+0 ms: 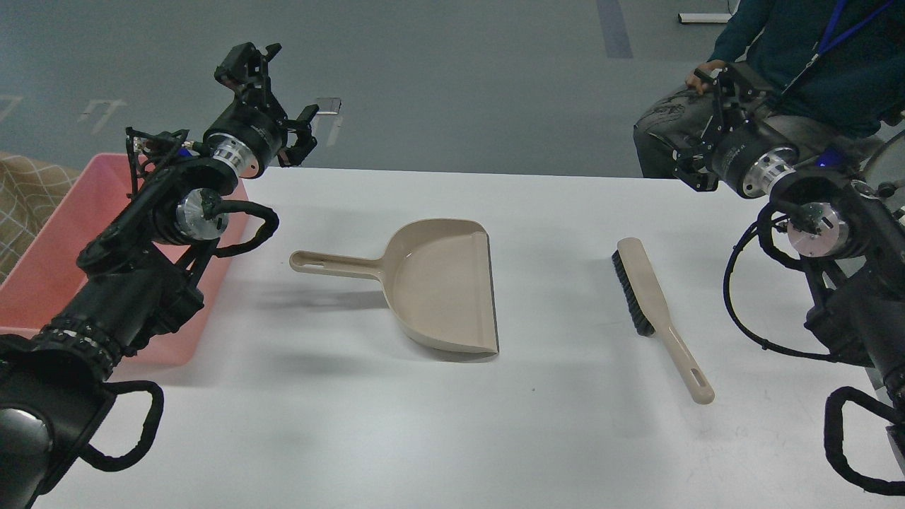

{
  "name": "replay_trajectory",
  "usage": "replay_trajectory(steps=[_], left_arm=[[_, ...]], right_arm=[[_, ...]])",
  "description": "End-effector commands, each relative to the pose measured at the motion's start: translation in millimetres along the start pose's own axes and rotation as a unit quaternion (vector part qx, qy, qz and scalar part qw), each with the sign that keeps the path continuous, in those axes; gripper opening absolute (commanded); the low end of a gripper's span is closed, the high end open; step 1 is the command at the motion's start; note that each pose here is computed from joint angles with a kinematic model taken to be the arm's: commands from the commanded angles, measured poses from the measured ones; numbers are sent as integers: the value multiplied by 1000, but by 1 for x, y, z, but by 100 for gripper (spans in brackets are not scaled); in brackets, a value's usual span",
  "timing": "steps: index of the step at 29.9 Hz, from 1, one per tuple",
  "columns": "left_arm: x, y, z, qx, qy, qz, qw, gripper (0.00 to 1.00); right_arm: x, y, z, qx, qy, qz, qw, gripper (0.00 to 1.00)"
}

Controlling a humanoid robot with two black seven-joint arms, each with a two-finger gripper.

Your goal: Sweep and dump garbage into bin

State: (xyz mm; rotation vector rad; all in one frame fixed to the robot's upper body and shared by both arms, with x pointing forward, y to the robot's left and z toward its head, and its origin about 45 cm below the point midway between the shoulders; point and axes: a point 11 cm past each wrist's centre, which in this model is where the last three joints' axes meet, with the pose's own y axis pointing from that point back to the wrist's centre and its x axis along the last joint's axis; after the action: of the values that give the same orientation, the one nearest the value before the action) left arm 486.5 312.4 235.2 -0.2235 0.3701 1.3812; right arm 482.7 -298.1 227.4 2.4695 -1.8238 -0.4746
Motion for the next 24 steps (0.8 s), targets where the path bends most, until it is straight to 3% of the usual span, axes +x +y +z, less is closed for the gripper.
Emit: replay_trajectory(steps=[1,5,12,17,24], left_arm=[[0,-2,2,-2,3,-3,1000,98],[-6,-5,-3,3,7,-10,1000,98],[-13,-4,-5,-24,30,-19,999,98],[34,16,5,-28,28,24,999,98],[42,19,16,-39,22,29,999,98]], right_arm=[[-4,0,9,2,-6,-4,1000,100],[-21,-7,14,2,-17,-17,1000,100],[-13,-7,-24,36,4,-14,999,100],[-7,-5,-30,40,12,-11,999,100],[-24,-12,-23,39,1,-28,999,100]])
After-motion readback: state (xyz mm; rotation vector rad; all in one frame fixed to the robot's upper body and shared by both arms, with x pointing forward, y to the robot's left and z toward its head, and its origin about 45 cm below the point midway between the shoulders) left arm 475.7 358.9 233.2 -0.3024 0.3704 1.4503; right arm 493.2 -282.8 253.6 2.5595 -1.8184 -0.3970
